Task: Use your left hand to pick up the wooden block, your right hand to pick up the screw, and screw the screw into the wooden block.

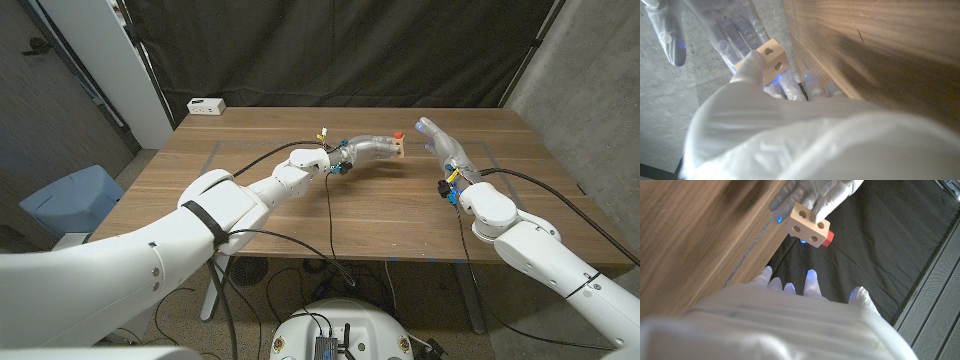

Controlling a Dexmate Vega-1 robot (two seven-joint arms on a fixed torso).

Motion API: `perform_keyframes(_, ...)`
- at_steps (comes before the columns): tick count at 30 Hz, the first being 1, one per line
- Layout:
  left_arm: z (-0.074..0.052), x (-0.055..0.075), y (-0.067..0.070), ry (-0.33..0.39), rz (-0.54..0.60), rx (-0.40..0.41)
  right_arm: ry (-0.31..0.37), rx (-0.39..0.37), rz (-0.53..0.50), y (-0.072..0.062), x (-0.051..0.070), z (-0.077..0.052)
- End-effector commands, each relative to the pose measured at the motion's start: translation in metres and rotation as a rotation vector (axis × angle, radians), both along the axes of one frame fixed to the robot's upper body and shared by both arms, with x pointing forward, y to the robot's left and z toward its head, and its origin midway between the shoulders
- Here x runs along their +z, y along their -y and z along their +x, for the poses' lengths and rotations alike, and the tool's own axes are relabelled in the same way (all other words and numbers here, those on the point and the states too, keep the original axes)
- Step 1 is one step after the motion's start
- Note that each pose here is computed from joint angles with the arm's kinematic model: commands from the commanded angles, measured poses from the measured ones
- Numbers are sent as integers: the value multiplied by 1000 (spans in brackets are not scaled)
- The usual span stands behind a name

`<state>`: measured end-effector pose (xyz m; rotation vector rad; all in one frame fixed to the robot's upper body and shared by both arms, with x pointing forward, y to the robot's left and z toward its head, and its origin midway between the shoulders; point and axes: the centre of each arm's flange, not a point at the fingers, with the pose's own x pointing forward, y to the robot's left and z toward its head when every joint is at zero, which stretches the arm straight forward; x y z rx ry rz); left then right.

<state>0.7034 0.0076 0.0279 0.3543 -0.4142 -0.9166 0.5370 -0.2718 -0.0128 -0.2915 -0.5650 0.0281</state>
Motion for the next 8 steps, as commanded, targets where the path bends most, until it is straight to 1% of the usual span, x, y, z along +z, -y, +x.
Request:
perform_keyframes(1, -2, 9, -14, 25, 28, -39, -1, 4, 1, -3, 2, 4)
perform_keyframes(6, 1, 7, -16, 13, 37, -20, 13, 11, 16, -1, 1, 12)
perform_keyframes(8, 4, 5, -18, 15, 43, 4, 27, 22, 12, 0, 0, 18)
